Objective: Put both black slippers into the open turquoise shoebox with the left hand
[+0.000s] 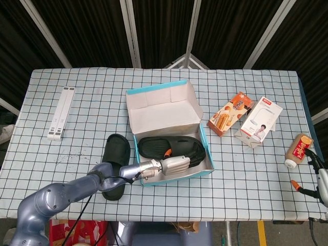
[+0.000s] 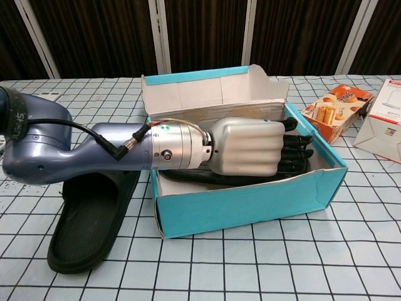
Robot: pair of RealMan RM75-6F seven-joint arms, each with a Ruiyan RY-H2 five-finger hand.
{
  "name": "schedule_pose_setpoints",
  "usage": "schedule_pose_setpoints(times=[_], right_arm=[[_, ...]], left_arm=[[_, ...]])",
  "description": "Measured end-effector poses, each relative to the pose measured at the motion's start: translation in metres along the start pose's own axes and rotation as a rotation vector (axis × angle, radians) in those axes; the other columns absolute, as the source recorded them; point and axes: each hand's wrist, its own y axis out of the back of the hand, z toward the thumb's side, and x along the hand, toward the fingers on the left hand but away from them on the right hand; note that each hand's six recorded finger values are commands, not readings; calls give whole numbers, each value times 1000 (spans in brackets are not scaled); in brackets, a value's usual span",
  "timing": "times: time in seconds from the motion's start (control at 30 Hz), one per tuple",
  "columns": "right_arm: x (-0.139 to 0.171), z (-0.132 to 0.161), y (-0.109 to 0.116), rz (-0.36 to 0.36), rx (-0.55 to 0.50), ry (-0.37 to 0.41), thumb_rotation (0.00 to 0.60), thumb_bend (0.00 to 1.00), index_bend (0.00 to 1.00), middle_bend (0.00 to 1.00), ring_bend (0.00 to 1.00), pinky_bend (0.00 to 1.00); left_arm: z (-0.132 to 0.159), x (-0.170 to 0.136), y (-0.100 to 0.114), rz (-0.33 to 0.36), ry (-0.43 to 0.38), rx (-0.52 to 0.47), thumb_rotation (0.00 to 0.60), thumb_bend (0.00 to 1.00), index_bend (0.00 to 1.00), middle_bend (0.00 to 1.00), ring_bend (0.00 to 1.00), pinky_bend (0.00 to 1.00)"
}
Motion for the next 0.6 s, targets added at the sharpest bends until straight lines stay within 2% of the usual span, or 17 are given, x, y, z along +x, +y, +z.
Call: schedule_pose_setpoints(times=[0.17,0.37,0.6], right_arm=[[-1,-1,-2,13,2,-7,600,232,116,223,308,331],[-2,-3,-2,14,-2,-15,600,234,116,223,309,331],[-2,-2,-2,11,-6,-13,600,233,115,223,309,331]], left_arm=[[-5,-4,8,30,3,-36,600,352,0,0,0,197],[-21,-14,14,82,41,-14,600,352,0,0,0,197],[-36,-29,17,92,58,-11,600,352,0,0,0,197]])
